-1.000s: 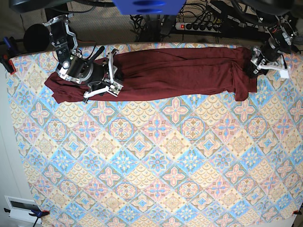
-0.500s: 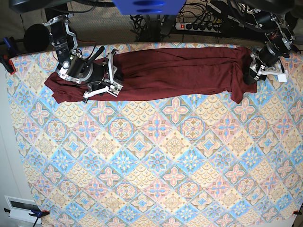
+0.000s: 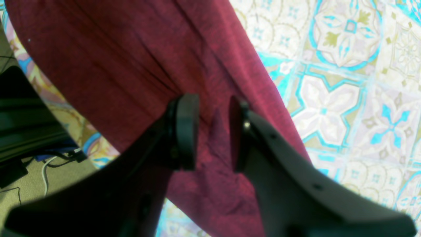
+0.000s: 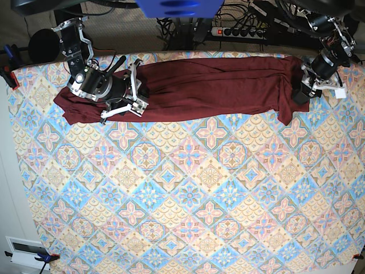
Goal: Layout the t-shirt on the table in an organized manner, then fold the t-shirt properly
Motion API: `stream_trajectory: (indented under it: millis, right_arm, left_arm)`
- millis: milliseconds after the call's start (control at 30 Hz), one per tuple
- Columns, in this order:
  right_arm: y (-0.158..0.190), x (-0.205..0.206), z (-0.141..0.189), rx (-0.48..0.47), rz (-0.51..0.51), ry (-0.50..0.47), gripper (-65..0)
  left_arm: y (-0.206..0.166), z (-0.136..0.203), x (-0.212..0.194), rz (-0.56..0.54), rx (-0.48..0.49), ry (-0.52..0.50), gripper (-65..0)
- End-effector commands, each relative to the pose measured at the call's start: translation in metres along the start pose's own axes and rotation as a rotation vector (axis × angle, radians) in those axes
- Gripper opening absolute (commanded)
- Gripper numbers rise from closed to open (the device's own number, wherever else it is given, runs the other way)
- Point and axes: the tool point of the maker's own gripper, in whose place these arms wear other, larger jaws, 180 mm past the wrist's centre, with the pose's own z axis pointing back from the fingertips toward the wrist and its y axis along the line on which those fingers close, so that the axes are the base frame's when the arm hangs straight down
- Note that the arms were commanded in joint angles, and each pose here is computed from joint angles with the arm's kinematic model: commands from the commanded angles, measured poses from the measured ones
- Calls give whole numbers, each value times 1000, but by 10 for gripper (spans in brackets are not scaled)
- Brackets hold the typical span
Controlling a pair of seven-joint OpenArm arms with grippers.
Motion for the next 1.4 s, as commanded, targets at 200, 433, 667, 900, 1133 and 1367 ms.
stream_trajectory:
  millis: [200,433,667,900,1133,1367]
  right_arm:
    - [-5,9,4,-14,12,-35,-495]
    - [-5,9,4,-14,12,-35,-495]
    - [-5,9,4,-14,12,-35,-495]
    - [-5,9,4,-14,12,-35,-495]
    - [-5,10,5,-14,13,-36,-495]
    - [-5,10,5,-14,13,-36,-495]
  left_arm:
    - [-11,40,6,-88,7,-40,-375]
    - [-26,38,23,-104,-29,-97,-375]
    - [-5,13,28,25,-35,-88,-375]
    - [10,-6,20,83,-13,-50,-375]
    - [-3,-14,27,70,-48,-57,-375]
    - [-10,-21,24,75,-68,-50,-375]
